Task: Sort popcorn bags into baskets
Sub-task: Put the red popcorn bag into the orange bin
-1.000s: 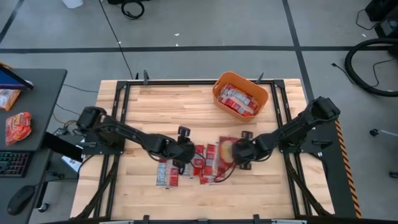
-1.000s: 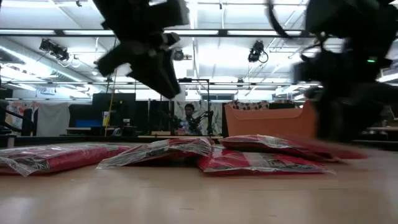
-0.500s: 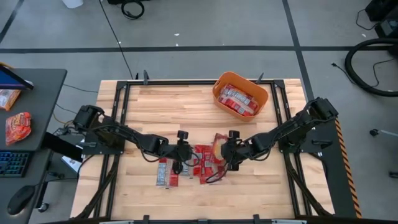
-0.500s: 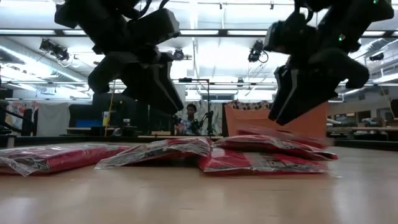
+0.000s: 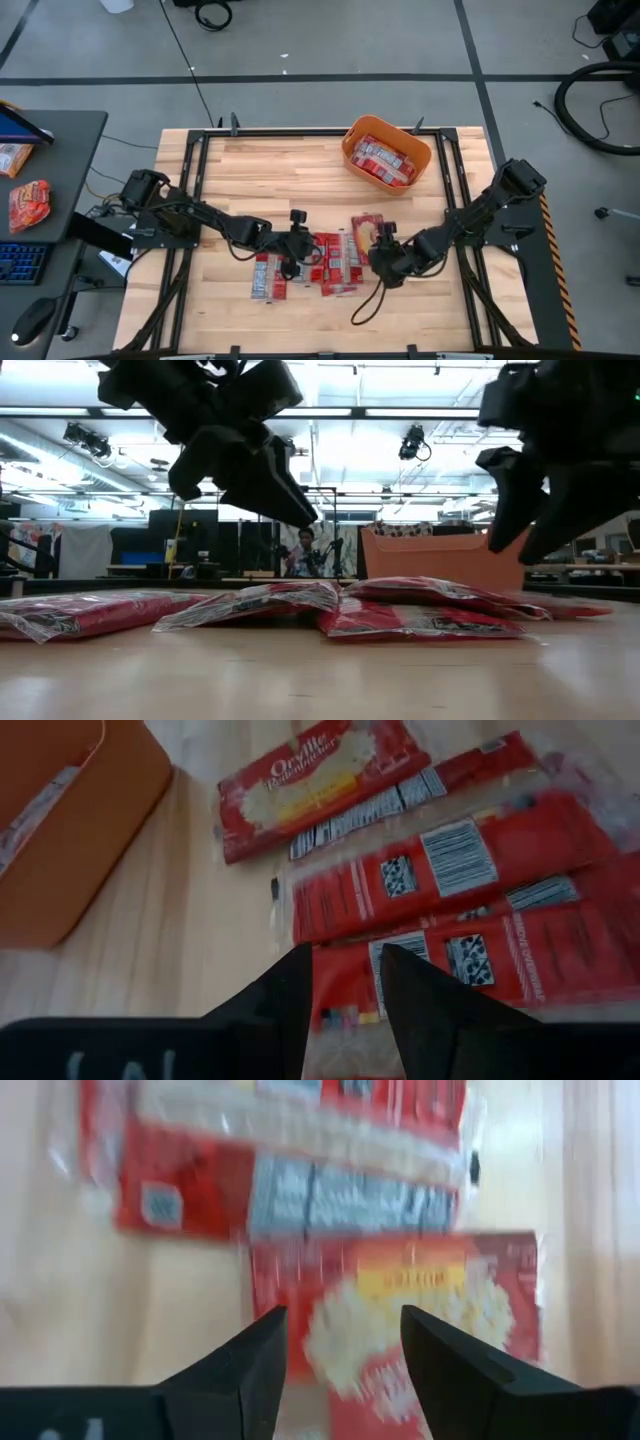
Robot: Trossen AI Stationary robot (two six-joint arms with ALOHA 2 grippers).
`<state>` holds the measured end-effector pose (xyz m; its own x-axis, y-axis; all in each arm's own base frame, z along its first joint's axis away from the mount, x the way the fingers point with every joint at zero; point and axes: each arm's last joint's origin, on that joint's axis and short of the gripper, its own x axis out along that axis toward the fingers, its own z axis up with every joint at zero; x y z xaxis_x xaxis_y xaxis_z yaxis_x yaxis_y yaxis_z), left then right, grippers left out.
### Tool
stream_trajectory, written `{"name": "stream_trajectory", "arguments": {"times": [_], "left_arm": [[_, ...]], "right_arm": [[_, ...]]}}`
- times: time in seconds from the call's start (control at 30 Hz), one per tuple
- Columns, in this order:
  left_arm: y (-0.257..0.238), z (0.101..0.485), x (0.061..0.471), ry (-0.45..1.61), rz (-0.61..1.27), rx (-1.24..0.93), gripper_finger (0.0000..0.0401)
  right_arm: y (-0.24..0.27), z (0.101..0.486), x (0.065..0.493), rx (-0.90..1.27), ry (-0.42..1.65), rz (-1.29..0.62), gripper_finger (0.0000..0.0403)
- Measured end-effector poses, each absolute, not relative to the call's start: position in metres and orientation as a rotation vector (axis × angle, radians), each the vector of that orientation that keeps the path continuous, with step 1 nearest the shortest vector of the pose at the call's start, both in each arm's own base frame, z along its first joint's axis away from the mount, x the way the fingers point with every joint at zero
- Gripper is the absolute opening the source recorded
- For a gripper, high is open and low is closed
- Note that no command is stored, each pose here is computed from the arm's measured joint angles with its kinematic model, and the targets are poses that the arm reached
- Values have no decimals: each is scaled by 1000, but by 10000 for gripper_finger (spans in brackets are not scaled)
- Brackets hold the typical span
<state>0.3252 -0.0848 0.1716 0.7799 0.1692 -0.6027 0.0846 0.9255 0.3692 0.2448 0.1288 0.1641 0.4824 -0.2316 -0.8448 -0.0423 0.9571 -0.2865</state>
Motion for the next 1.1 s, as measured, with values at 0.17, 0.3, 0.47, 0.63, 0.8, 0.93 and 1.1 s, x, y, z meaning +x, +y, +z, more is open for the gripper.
{"name": "stream_trajectory", "arguments": {"times": [0.17, 0.3, 0.47, 0.63, 0.8, 0.93, 1.1], "left_arm": [[-85, 172, 326, 669, 37, 385, 125], [-86, 172, 325, 678, 34, 389, 125], [-86, 172, 325, 679, 33, 389, 125], [-86, 172, 325, 679, 31, 389, 125], [-86, 171, 325, 681, 31, 390, 125], [-86, 171, 325, 680, 32, 390, 125], [-87, 172, 325, 678, 25, 384, 125]], "right_arm": [[150, 158, 249, -248, 969, -76, 201], [168, 141, 240, -376, 971, -92, 201], [178, 124, 234, -468, 948, -156, 201], [177, 111, 234, -503, 982, -189, 201], [172, 106, 238, -499, 1003, -217, 197], [167, 107, 239, -496, 1028, -234, 167], [162, 106, 240, -476, 1070, -225, 92]]}}
